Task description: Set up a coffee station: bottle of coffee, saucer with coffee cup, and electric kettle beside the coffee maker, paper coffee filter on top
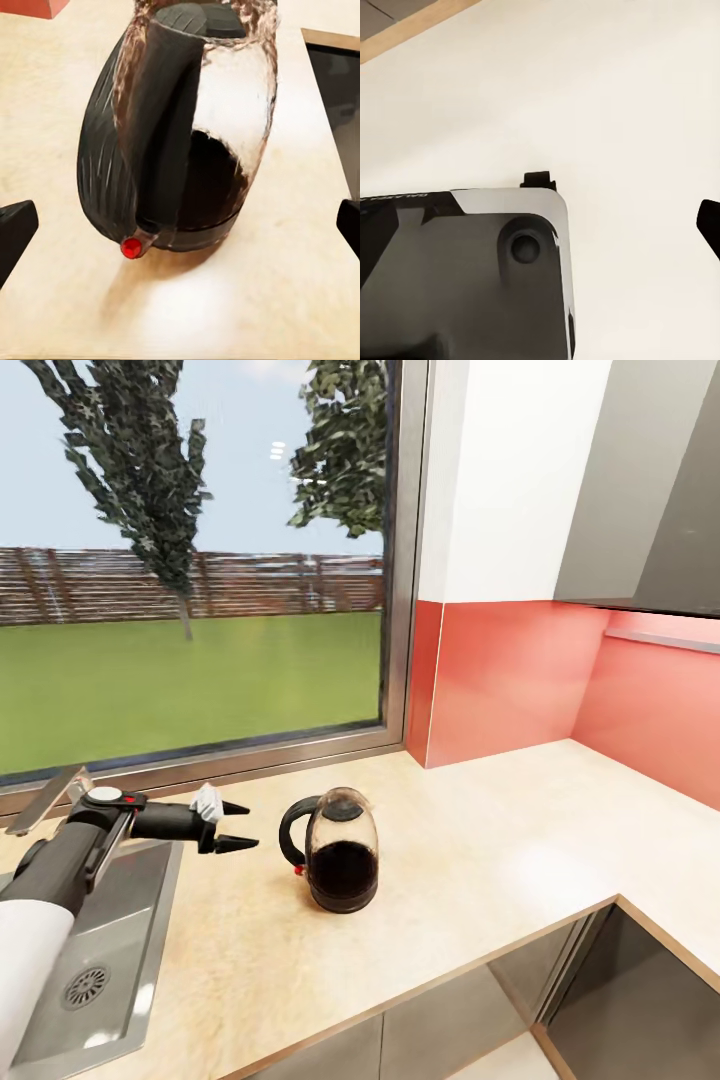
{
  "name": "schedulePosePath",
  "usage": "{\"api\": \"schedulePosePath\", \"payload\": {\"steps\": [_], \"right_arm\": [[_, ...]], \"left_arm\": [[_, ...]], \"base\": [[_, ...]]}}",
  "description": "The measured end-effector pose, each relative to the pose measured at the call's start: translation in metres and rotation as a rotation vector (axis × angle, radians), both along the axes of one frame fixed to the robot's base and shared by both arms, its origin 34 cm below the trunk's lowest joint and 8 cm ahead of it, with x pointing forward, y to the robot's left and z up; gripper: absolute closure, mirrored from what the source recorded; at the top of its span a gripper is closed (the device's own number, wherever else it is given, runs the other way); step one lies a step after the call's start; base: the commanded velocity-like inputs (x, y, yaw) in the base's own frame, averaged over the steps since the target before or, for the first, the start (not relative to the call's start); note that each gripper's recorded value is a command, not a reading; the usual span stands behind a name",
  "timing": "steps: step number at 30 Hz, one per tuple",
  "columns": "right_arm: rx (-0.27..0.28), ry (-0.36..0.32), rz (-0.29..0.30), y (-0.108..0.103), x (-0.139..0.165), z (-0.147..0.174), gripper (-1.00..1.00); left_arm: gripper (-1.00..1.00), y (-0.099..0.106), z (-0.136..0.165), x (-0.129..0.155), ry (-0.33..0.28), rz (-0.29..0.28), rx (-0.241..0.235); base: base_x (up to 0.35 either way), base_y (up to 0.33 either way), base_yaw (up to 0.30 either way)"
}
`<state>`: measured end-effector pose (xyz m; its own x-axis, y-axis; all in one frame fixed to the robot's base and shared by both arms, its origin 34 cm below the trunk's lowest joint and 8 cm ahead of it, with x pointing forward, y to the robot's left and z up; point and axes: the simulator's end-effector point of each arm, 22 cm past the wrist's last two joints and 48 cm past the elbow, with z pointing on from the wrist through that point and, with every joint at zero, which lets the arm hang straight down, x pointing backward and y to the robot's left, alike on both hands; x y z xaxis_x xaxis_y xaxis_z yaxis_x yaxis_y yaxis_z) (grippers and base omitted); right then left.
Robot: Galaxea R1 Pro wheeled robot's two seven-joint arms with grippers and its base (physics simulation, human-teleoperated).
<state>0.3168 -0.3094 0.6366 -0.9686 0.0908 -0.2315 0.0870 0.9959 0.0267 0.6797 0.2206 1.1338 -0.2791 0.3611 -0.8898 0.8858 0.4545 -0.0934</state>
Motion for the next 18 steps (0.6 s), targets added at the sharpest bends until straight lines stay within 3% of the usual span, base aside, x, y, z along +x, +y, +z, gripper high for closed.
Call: {"api": "schedulePosePath", "payload": {"steps": [7,18], "right_arm": [[-0.001,0.0,0.0,-0.001,0.0,0.0,-1.0],[-0.002,0.0,-0.001,-0.001,0.0,0.0,-1.0]], "left_arm": [[-1.0,-0.002,-0.004,0.003,-0.003,0.013,0.018],[-1.0,-0.012,-0.01,-0.001,0.009,-0.001,0.004]], "base": [[0.116,0.0,0.0],[0.035,0.0,0.0]]}}
